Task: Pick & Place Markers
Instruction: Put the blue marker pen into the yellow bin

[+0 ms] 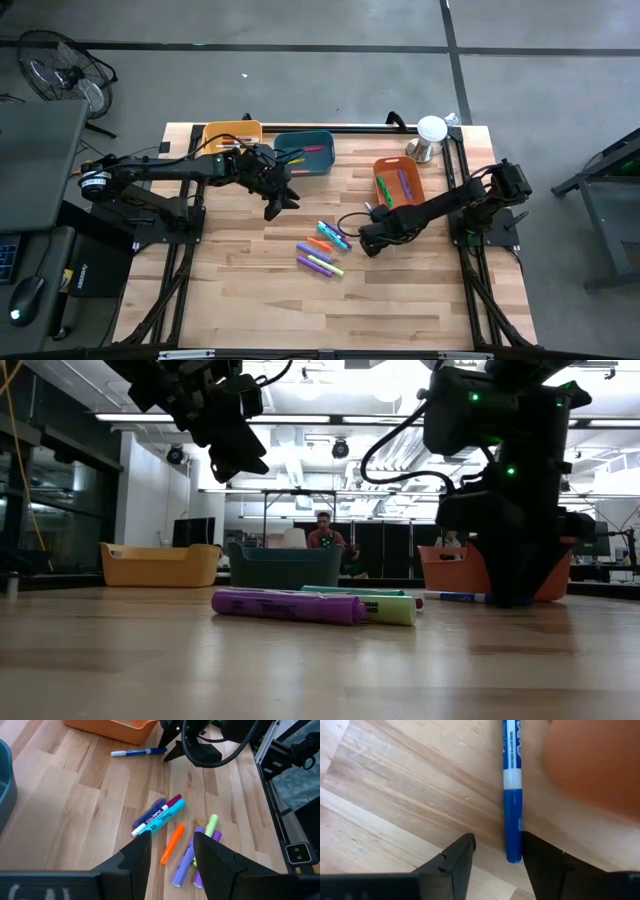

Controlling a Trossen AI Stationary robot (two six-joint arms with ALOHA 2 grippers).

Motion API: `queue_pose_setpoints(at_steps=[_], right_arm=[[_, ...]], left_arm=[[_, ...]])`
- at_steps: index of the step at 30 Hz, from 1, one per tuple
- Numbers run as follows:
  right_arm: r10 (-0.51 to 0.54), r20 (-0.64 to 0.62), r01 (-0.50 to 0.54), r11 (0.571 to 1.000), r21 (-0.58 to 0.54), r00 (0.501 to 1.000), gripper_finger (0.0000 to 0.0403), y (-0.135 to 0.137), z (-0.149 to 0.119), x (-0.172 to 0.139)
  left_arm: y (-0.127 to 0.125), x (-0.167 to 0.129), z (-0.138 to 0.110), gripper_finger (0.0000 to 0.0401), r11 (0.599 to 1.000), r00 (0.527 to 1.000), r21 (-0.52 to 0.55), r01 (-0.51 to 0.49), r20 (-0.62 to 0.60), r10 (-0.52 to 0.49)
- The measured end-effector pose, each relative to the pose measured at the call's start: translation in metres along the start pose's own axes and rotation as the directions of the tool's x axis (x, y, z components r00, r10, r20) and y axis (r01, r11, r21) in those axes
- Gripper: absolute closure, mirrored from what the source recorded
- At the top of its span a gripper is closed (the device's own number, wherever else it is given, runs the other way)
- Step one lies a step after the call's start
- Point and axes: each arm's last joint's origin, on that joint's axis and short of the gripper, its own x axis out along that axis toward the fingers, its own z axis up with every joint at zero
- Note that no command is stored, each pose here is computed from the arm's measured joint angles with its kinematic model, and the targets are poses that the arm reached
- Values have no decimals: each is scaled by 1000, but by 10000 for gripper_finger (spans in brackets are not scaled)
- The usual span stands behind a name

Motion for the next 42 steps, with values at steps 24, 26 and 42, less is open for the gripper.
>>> queue_pose_setpoints(at_steps=[24, 26, 42], right_arm=[[37, -56, -36, 999, 13, 998, 380, 2, -1, 0], [41, -57, -41, 999, 13, 998, 384, 2, -1, 0], [83, -65, -82, 996, 22, 994, 384, 1, 0, -8]], left_arm=[[0, 0, 0, 256, 1000, 1000, -1, 0, -4, 0], [0, 0, 0, 256, 1000, 1000, -2, 0, -4, 0], [0, 0, 0, 256, 1000, 1000, -2, 2, -5, -2]])
